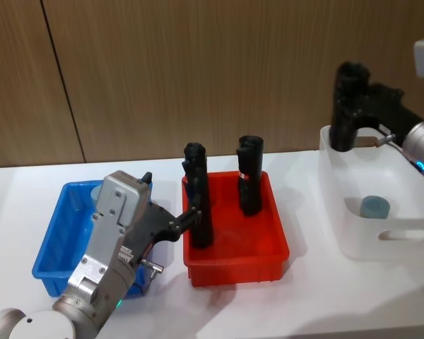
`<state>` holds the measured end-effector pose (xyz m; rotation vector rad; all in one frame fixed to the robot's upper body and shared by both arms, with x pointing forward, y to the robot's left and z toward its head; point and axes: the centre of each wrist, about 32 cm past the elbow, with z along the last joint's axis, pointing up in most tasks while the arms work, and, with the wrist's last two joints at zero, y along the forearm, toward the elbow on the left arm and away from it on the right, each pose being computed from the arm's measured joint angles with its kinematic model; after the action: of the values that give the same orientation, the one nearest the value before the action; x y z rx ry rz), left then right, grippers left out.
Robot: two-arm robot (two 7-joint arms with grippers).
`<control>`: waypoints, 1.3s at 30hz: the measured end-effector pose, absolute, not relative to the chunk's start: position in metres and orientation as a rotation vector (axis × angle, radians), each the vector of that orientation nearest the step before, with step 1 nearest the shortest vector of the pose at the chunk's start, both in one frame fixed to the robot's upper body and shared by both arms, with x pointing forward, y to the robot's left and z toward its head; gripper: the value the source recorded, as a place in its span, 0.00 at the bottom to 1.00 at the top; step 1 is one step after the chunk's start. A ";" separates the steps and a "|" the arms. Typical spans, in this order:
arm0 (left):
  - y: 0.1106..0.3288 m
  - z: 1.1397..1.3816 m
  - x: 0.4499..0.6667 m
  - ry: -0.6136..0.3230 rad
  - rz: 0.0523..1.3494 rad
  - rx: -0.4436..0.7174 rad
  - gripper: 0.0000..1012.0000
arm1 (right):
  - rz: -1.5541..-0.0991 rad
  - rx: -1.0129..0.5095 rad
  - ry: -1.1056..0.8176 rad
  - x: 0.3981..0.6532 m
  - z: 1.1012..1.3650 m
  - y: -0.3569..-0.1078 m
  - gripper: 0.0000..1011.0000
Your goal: Pick the cotton swabs from the blue box and place them into the white box.
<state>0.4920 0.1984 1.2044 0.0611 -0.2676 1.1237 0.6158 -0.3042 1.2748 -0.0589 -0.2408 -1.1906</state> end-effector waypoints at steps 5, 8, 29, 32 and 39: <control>0.198 1.204 0.492 -0.268 1.124 0.061 0.99 | -1.259 -0.097 -0.234 0.622 1.273 -0.317 0.47; 0.198 1.204 0.492 -0.268 1.124 0.061 0.99 | -1.287 -0.114 -0.226 0.625 1.271 -0.323 0.52; 0.198 1.204 0.492 -0.268 1.124 0.061 0.99 | -1.375 -0.154 -0.200 0.635 1.260 -0.350 0.99; 0.198 1.204 0.492 -0.268 1.124 0.061 0.99 | -1.375 -0.152 -0.201 0.635 1.259 -0.352 0.99; 0.198 1.204 0.492 -0.268 1.124 0.061 0.99 | -1.374 -0.148 -0.203 0.632 1.259 -0.353 0.99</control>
<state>0.4920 0.1984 1.2044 0.0611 -0.2676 1.1237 0.6324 -0.3534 1.2586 -0.1478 -0.2027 -1.3743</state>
